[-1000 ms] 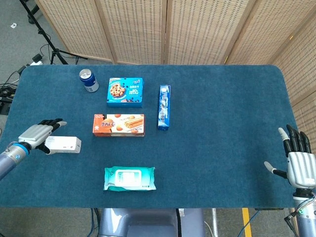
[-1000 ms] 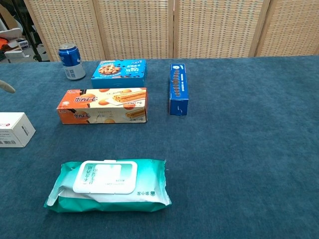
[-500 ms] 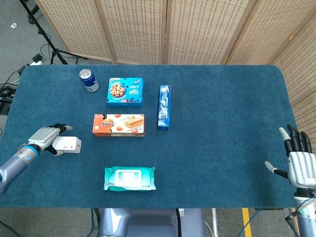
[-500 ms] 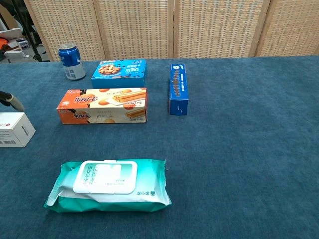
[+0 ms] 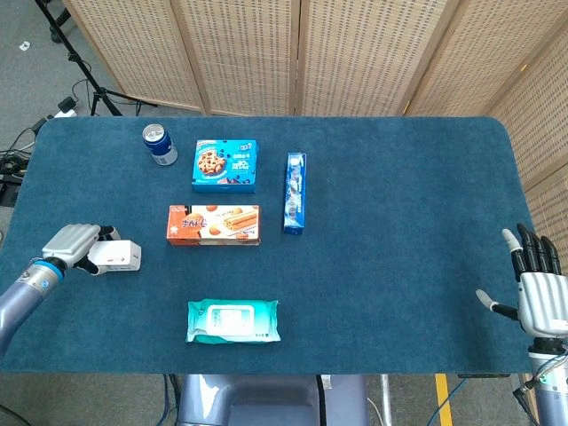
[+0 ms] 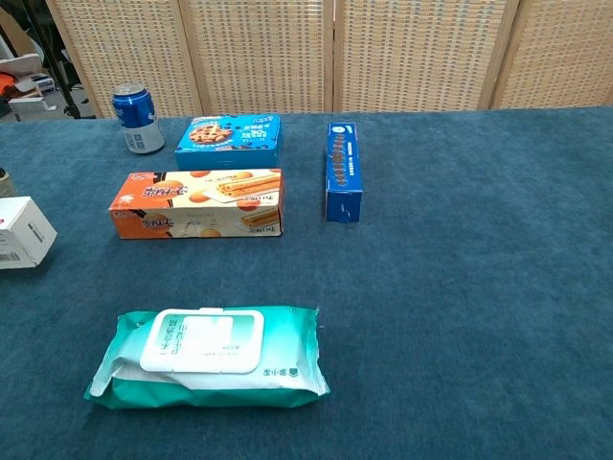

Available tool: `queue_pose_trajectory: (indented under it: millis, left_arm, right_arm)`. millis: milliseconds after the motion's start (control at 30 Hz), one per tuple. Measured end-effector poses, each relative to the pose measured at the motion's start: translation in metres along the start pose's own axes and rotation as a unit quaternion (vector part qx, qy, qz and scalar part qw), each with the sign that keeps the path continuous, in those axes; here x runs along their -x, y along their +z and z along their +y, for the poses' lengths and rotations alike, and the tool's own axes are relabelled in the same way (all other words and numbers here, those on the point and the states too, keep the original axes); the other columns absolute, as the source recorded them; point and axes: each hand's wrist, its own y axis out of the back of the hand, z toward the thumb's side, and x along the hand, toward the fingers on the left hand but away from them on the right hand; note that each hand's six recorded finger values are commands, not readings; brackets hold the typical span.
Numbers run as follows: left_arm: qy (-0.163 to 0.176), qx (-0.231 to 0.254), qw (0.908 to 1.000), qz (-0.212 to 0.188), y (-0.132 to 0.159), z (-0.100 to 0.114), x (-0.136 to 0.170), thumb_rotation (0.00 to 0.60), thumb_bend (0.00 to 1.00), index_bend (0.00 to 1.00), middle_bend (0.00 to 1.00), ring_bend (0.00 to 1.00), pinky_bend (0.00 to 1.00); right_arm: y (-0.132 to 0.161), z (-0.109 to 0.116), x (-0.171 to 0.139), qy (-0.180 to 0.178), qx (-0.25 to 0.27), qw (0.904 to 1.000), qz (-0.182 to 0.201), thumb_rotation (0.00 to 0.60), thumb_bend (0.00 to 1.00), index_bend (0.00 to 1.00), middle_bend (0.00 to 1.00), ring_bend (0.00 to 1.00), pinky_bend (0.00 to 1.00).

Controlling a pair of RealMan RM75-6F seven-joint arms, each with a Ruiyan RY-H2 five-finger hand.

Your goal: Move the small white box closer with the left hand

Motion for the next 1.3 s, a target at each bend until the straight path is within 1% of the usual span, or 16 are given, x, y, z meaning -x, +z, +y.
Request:
queue_pose_trajectory:
  millis: [100,167,233,333,433,600,633,667,700,733,767,833,1000,1133,1233,1300]
  left_arm:
    - [-0.036,-0.009,0.9993,-0.007,0.003,-0.005,0.012,0.600,0.38,0.61,0.48,0.36,0.38]
    - [-0.074,-0.009,0.9972,-0.009,0.007,-0.010,0.021,0.600,0.39,0.61,0.48,0.36,0.38]
    - [-0.113,-0.005,0.9935,-0.006,0.010,-0.014,0.031,0.600,0.40,0.61,0.48,0.36,0.38]
    - [-0.151,0.007,0.9885,-0.001,0.014,-0.015,0.040,0.600,0.40,0.61,0.48,0.36,0.38]
    - [-0.178,0.012,0.9839,0.006,0.016,-0.014,0.043,0.600,0.39,0.61,0.49,0.36,0.38]
    - [-0.203,0.000,0.9791,0.017,0.013,-0.017,0.036,0.600,0.38,0.61,0.48,0.36,0.38]
    - [-0.207,-0.002,0.9781,0.019,0.011,-0.019,0.034,0.600,0.38,0.61,0.45,0.33,0.38]
    - [-0.210,-0.004,0.9775,0.021,0.009,-0.021,0.032,0.600,0.37,0.56,0.35,0.24,0.35]
    - [-0.212,-0.004,0.9769,0.023,0.008,-0.022,0.031,0.600,0.36,0.48,0.25,0.17,0.30]
    - [-0.215,-0.002,0.9764,0.023,0.008,-0.024,0.030,0.600,0.35,0.32,0.12,0.07,0.19]
    - [-0.215,-0.001,0.9765,0.021,0.008,-0.025,0.029,0.600,0.33,0.15,0.02,0.00,0.08]
    - [-0.208,0.003,0.9780,0.016,0.009,-0.023,0.026,0.600,0.32,0.01,0.00,0.00,0.00]
    - [-0.175,0.018,0.9843,-0.004,0.009,-0.012,0.020,0.600,0.31,0.00,0.00,0.00,0.00]
    - [-0.139,0.044,0.9891,-0.022,0.007,0.001,0.019,0.600,0.30,0.00,0.00,0.00,0.00]
    - [-0.116,0.063,0.9908,-0.032,0.004,0.010,0.021,0.600,0.30,0.00,0.00,0.00,0.00]
    - [-0.109,0.070,0.9909,-0.034,0.001,0.014,0.024,0.600,0.30,0.00,0.00,0.00,0.00]
  right_arm:
    - [0.001,-0.001,0.000,0.001,-0.001,1.0000,0.000,0.600,0.00,0.00,0.00,0.00,0.00]
    - [0.000,-0.001,0.000,0.001,-0.001,1.0000,-0.002,0.600,0.00,0.00,0.00,0.00,0.00]
    - [0.000,-0.001,0.000,0.000,-0.001,1.0000,-0.003,0.600,0.00,0.00,0.00,0.00,0.00]
    - [-0.001,-0.001,0.000,0.000,0.000,1.0000,-0.003,0.600,0.00,0.00,0.00,0.00,0.00]
    - [-0.001,-0.001,0.000,0.001,0.000,1.0000,-0.004,0.600,0.00,0.00,0.00,0.00,0.00]
    - [-0.002,-0.001,0.001,0.001,0.000,1.0000,-0.005,0.600,0.00,0.00,0.00,0.00,0.00]
    - [-0.002,-0.001,0.001,0.002,0.000,1.0000,-0.005,0.600,0.00,0.00,0.00,0.00,0.00]
    - [-0.002,-0.001,0.001,0.002,0.000,1.0000,-0.005,0.600,0.00,0.00,0.00,0.00,0.00]
    - [-0.002,-0.001,0.001,0.001,0.000,1.0000,-0.005,0.600,0.00,0.00,0.00,0.00,0.00]
    - [-0.002,-0.001,0.001,0.001,0.000,1.0000,-0.005,0.600,0.00,0.00,0.00,0.00,0.00]
    - [-0.002,-0.001,0.001,0.001,0.000,1.0000,-0.005,0.600,0.00,0.00,0.00,0.00,0.00]
    - [-0.002,0.000,0.001,0.000,0.000,1.0000,-0.006,0.600,0.00,0.00,0.00,0.00,0.00]
    - [-0.002,0.001,0.001,-0.001,0.002,1.0000,-0.006,0.600,0.00,0.00,0.00,0.00,0.00]
    - [-0.002,0.002,0.000,-0.002,0.004,1.0000,-0.005,0.600,0.00,0.00,0.00,0.00,0.00]
    - [-0.002,0.002,0.000,-0.002,0.004,1.0000,-0.004,0.600,0.00,0.00,0.00,0.00,0.00]
    - [-0.001,0.002,0.000,-0.002,0.005,1.0000,-0.003,0.600,0.00,0.00,0.00,0.00,0.00]
